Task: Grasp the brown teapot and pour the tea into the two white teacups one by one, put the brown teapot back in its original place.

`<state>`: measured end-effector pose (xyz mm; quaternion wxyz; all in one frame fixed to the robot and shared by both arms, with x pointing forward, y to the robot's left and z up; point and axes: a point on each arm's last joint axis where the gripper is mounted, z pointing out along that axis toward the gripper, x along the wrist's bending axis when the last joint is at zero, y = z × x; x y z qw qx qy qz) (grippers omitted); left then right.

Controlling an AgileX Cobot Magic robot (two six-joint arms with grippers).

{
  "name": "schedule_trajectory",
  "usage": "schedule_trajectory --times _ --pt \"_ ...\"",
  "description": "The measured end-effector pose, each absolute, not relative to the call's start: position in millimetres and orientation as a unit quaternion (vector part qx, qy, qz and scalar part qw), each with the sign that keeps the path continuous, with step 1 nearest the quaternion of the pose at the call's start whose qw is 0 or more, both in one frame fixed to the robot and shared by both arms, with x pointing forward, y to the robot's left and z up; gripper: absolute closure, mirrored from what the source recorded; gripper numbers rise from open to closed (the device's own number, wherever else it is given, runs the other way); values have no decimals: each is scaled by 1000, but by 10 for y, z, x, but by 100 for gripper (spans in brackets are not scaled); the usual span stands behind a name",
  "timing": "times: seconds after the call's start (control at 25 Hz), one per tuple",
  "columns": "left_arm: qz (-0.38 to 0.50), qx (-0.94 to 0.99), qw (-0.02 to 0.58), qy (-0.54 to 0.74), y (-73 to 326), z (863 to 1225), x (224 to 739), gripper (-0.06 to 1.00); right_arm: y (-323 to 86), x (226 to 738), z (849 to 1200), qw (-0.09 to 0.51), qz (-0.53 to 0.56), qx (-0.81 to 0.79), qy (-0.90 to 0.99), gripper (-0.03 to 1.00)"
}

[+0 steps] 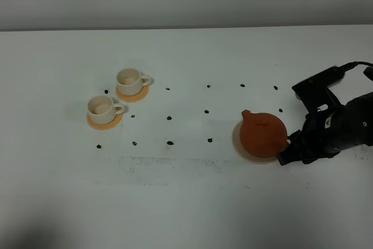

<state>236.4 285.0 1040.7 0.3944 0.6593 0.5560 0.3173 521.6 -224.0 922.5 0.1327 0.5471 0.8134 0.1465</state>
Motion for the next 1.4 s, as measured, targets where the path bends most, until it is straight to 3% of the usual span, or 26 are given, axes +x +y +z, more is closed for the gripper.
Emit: schedule_trajectory --times 1.4 --pt "317 659 394 556 2850 10407 2364 44 -2200 5175 9222 75 165 589 787 56"
